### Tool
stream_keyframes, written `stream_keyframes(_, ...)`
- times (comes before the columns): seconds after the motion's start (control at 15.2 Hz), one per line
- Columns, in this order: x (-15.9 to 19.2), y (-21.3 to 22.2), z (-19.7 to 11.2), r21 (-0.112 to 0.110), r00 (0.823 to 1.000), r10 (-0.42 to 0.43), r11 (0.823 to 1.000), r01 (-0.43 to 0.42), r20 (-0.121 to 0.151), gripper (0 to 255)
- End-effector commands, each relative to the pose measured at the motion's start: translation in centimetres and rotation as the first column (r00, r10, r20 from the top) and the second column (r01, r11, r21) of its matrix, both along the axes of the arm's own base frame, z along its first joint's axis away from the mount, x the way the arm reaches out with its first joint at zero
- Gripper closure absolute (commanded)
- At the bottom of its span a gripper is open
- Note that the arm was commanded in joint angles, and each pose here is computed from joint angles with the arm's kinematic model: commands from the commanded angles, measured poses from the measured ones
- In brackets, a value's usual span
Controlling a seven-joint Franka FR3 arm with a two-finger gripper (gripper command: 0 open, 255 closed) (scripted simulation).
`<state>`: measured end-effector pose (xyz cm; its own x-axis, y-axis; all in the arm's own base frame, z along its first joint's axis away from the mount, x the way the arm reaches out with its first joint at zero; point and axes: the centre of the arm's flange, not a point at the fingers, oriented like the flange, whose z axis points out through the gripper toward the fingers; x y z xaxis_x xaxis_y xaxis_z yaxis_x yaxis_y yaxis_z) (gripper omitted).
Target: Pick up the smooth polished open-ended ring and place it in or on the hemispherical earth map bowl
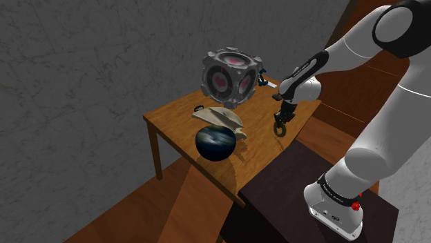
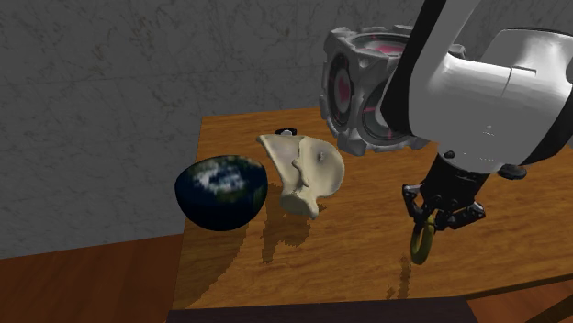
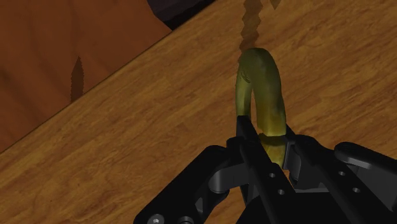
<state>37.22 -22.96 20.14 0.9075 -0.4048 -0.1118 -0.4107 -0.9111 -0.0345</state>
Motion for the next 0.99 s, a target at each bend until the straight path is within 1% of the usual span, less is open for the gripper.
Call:
stream_keyframes(0.0,0.1,0.0,1.1,0.0,1.0,0.0,1.0,0.0,0.0,255)
stream_keyframes(0.92,0.1,0.0,8.4,0.0,1.0,0.0,1.0,0.0,0.0,255)
